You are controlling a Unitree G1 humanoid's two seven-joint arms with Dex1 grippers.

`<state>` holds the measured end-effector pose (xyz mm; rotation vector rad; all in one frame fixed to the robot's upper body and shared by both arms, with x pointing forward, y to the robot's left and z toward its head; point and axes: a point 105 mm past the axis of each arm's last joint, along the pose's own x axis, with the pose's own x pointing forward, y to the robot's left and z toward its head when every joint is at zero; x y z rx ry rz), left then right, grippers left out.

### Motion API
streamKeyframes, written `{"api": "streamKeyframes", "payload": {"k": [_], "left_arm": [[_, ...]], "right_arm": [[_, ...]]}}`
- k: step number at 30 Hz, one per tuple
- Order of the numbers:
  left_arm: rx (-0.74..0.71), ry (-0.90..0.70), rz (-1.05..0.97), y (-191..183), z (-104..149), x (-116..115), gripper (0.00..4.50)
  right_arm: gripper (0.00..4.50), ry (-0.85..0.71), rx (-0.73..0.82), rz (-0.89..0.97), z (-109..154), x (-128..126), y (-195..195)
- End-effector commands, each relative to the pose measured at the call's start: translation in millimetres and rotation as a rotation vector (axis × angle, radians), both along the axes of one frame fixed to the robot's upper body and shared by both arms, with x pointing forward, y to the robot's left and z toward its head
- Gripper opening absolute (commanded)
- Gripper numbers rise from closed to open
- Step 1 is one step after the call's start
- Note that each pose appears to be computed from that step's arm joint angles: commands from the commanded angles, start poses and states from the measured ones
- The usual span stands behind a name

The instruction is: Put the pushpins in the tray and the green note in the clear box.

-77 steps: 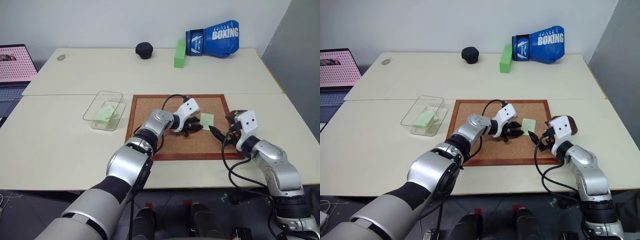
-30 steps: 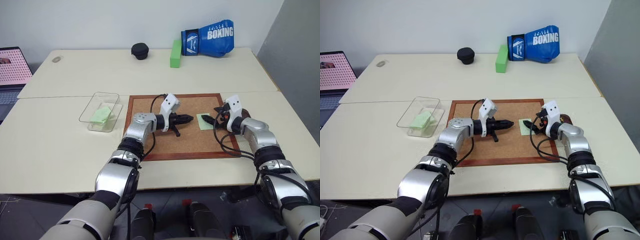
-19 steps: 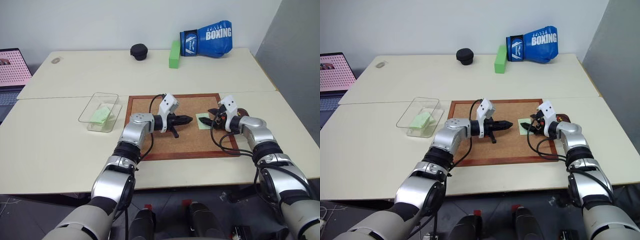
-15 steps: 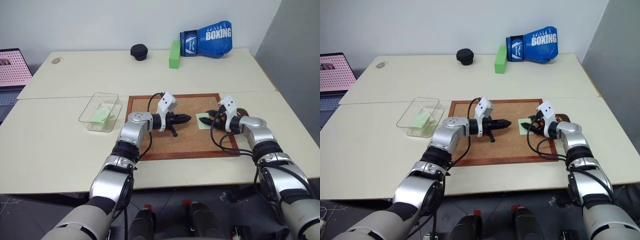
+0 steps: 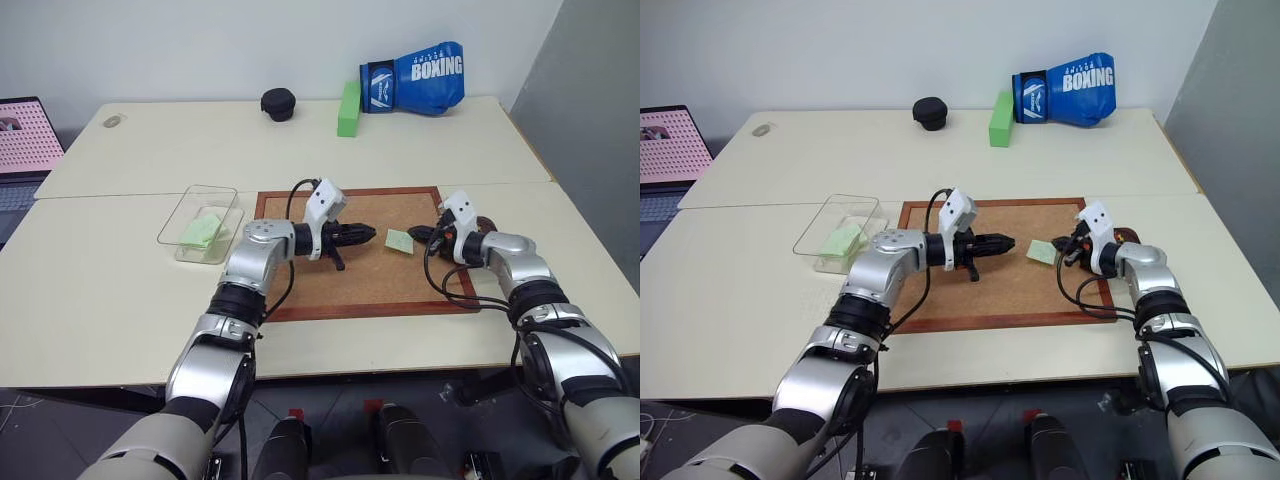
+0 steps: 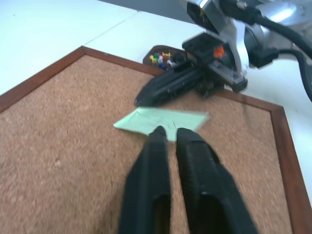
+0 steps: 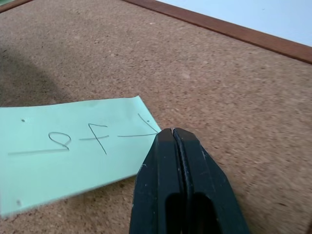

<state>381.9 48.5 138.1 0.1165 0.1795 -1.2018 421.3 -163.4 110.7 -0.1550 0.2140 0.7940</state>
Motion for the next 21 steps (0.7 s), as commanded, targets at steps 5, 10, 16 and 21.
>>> {"api": "streamKeyframes", "payload": {"k": [5,10,16,21], "left_arm": [[-0.049,-0.025,0.002,17,21,-9,2.17],[-0.076,-0.003,-0.03,15,23,-18,3.2],[-0.052,-0.035,-0.027,6,20,-18,4.35],[-0.012,-0.078,-0.032,0,14,-16,4.5]], "right_arm": [[0.0,-0.119,0.093,0.007,49,-10,-9],[0.0,-0.12,0.069,-0.005,48,-18,-10],[0.0,-0.077,0.025,-0.033,23,-17,-9],[0.65,-0.043,-0.01,-0.023,4,-11,0]]}}
